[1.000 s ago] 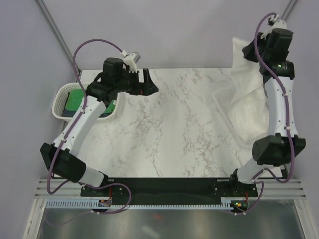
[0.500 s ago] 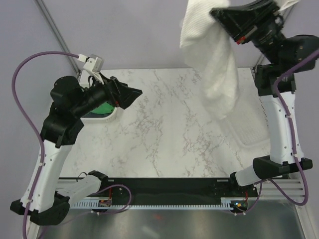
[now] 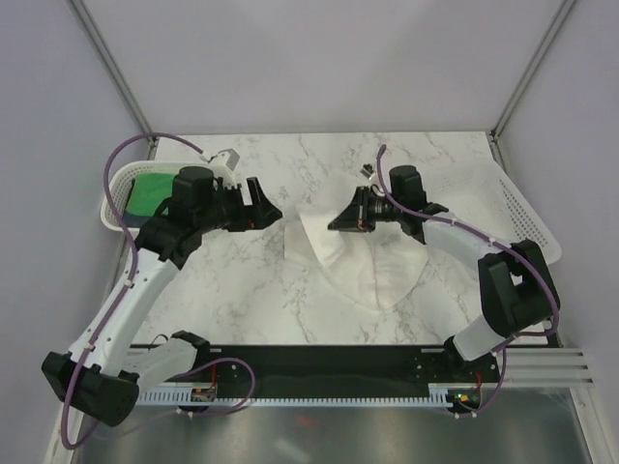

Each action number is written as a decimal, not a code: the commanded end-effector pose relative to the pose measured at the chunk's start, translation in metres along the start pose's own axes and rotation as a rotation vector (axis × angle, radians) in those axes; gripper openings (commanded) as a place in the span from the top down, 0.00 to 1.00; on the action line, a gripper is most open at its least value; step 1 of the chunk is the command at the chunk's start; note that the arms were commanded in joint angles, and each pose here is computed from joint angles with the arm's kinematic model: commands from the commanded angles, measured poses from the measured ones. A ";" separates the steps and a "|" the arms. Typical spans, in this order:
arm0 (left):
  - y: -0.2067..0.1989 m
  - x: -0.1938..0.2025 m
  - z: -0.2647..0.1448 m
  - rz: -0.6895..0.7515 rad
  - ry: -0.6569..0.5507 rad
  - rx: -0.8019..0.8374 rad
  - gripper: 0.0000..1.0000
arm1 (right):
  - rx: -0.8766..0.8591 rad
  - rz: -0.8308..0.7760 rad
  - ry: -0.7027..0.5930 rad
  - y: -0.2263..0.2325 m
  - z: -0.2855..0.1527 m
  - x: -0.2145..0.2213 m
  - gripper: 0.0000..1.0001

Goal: Fold and stack the towels
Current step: Move the towel to the center of the board, then flatten out the crumpled towel

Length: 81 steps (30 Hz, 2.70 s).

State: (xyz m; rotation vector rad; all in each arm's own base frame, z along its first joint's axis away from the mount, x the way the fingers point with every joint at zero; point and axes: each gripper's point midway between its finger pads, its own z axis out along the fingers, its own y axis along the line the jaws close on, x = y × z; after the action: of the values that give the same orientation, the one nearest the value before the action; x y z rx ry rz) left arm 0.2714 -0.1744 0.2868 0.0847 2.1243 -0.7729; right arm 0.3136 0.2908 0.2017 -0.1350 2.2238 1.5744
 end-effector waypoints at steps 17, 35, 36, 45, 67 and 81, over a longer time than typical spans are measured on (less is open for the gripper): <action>0.022 0.068 0.116 -0.162 0.301 0.112 0.22 | 0.792 -0.402 -0.284 -0.034 -0.080 -0.015 0.47; 0.062 0.022 0.115 -0.304 0.180 0.030 0.21 | 1.002 -1.111 -0.096 -0.051 -0.022 0.118 0.40; 0.063 0.021 0.113 -0.297 0.179 0.028 0.21 | 1.016 -1.120 -0.089 -0.056 -0.022 0.119 0.40; 0.062 0.022 0.105 -0.281 0.169 0.023 0.21 | 1.143 -1.192 -0.088 -0.077 -0.015 0.122 0.38; 0.063 0.002 0.119 -0.007 0.161 0.109 0.20 | 0.698 -0.694 -0.240 -0.002 -0.071 0.011 0.96; 0.075 -0.025 0.056 -0.195 0.037 0.029 0.18 | 0.849 -0.865 -0.041 -0.041 -0.020 0.110 0.49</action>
State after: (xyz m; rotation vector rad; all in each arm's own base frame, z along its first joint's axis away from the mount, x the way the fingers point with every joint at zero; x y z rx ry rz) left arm 0.3641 -0.1341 0.2292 -0.0959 2.2019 -0.8729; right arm 0.2161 0.2791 0.1408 -0.6970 2.1635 0.3012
